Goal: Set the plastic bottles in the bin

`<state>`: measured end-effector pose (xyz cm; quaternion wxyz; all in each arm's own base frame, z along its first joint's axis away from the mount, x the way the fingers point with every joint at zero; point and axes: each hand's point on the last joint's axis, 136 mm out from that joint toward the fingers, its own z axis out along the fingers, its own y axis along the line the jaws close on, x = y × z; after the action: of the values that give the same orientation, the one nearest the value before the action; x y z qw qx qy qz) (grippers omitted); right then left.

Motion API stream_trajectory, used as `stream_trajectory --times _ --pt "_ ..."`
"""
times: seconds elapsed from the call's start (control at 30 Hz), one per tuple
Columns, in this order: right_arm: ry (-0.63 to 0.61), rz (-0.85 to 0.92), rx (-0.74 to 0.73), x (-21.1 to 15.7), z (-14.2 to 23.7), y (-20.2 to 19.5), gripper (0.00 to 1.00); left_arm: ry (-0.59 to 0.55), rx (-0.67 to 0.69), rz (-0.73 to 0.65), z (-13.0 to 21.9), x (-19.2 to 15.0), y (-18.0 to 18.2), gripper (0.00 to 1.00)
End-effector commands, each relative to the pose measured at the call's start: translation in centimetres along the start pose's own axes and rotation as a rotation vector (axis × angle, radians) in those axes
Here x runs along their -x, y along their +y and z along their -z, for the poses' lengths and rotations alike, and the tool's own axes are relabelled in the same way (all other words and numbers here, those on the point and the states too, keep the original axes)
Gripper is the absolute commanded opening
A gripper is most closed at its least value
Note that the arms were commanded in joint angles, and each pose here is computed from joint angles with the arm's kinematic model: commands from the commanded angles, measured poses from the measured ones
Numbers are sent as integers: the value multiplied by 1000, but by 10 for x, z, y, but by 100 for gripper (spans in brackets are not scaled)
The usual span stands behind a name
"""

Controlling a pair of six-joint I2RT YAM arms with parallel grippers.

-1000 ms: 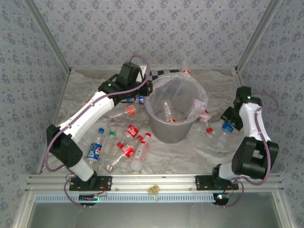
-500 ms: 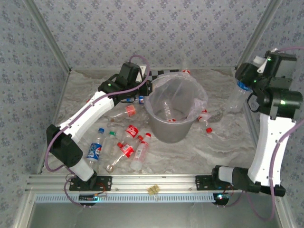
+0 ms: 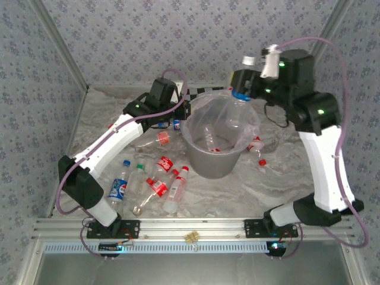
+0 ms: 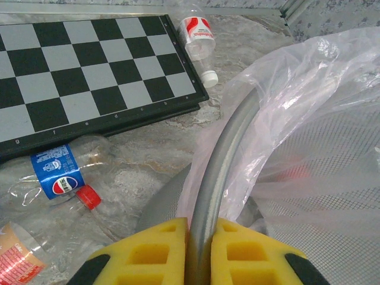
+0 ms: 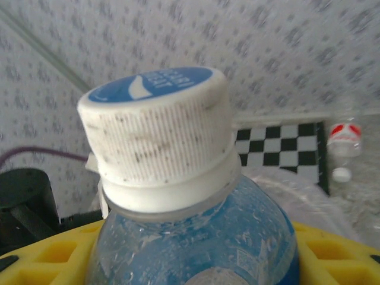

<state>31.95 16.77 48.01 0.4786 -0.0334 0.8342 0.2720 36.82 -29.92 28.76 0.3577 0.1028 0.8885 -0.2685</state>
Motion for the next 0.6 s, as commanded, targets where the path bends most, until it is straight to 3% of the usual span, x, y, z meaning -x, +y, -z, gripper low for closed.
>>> stream_trajectory --times 0.0,0.23,0.57 --pt "15 76 -37 -10 -19 8 40 -57 27 -22 -5 16 -1 1" --pt "170 190 -68 -77 -80 -3 39 -78 39 -11 1 21 0 1" --pt "325 171 -234 -158 -110 -61 39 -92 38 -2 -1 25 -1 1"
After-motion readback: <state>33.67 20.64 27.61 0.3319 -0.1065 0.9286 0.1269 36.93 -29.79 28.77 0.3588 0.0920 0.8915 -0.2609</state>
